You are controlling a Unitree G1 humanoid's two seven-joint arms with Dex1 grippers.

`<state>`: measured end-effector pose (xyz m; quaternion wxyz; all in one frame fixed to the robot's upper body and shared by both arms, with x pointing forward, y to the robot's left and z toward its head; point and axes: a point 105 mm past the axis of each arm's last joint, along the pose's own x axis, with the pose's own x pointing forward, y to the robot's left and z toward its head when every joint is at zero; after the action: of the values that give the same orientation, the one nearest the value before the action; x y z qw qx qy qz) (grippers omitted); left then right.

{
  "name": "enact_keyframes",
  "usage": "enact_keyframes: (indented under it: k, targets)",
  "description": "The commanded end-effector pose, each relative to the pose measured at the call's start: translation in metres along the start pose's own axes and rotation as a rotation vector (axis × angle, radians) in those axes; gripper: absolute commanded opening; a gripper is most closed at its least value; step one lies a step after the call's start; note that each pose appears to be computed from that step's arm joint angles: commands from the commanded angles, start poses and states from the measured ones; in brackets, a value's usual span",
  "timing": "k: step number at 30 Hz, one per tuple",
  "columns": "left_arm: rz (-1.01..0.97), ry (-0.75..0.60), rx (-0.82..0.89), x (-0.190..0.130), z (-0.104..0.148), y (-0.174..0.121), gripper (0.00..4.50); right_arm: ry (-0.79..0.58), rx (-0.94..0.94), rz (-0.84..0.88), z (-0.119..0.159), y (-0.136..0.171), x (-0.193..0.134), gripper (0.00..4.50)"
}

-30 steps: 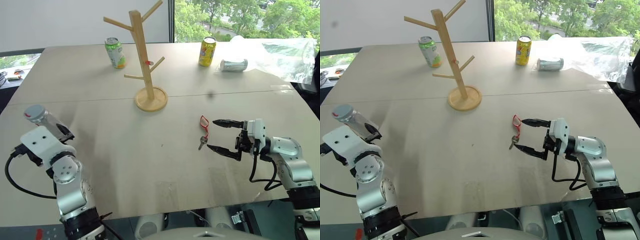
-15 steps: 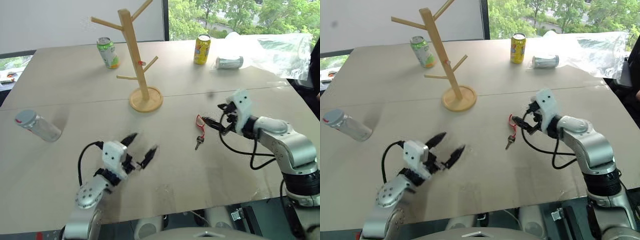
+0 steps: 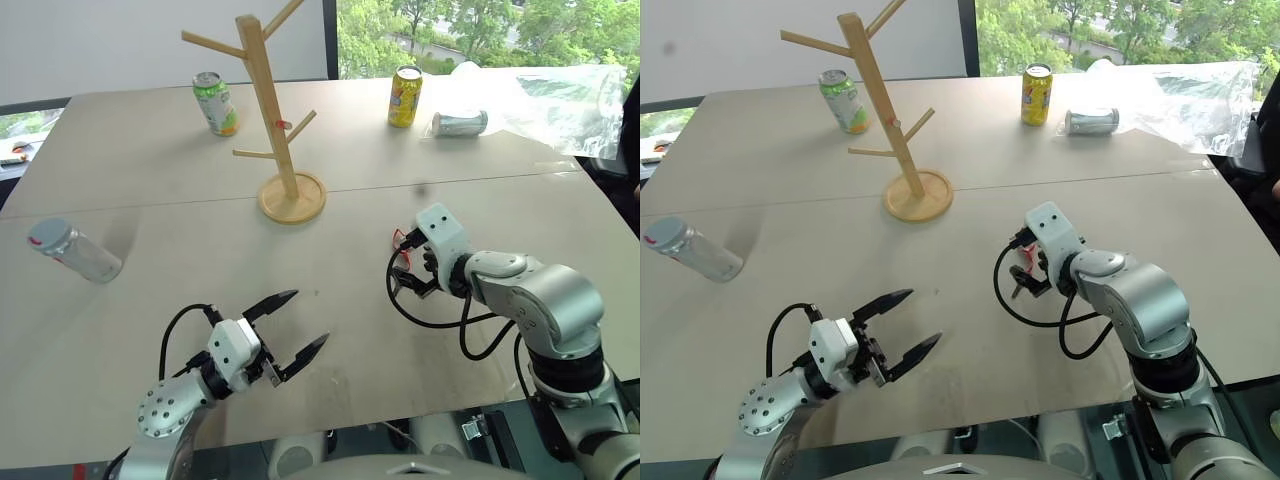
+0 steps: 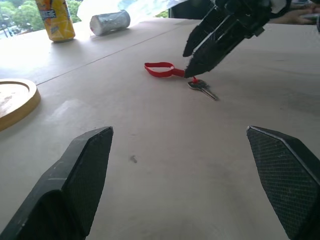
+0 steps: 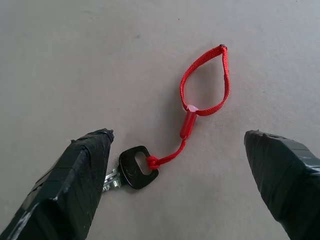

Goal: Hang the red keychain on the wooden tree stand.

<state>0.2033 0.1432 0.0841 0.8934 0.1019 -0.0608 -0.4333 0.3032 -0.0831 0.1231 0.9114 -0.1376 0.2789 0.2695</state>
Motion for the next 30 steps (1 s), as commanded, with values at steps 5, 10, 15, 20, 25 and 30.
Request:
enact_keyframes:
  k: [5,10,15,20,25,30]
  targets:
    - [-0.013,-0.032,0.024,0.006,0.004,-0.007,4.43,-0.081,0.061,-0.034,0.015,-0.004,0.007,4.5]
    - [-0.002,-0.03,0.022,0.007,0.003,-0.007,4.43,-0.078,0.104,0.003,0.013,0.001,0.012,4.5]
    - [0.014,-0.03,0.029,0.008,0.003,-0.005,4.5,-0.034,0.139,0.011,0.005,0.001,0.017,3.98]
    - [0.024,-0.035,0.034,0.011,0.005,-0.001,4.5,-0.021,0.184,0.047,0.003,0.006,0.018,1.83]
    - [0.037,-0.042,0.035,0.014,0.008,0.003,4.5,-0.027,0.181,0.05,0.004,0.006,0.017,0.11]
    - [0.119,-0.07,0.024,0.018,0.021,0.021,4.5,-0.264,0.12,0.061,0.04,0.004,0.006,0.11]
